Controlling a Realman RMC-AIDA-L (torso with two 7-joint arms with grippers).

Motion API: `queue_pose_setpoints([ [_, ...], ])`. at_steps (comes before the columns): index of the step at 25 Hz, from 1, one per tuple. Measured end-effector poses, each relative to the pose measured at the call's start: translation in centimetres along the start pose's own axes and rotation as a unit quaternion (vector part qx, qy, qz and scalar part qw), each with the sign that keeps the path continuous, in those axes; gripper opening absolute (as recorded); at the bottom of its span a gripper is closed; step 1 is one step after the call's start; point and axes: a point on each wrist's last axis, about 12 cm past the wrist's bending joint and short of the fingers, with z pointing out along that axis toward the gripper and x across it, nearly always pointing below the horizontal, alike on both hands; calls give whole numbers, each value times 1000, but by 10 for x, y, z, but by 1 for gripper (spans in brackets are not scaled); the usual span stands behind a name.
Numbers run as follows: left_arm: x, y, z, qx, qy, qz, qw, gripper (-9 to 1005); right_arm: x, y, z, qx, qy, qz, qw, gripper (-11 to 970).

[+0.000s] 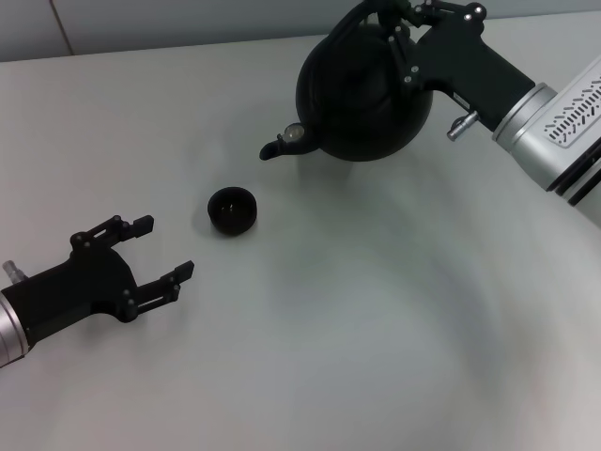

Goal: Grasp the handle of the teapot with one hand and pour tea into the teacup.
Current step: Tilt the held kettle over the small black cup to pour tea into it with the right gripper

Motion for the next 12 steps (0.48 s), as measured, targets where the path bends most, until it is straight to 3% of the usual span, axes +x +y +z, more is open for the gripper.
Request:
queue_pose_setpoints([
  [12,-2,2,0,-3,-3,2,1000,802,-3,-1,5,0,-6,-1,1000,96],
])
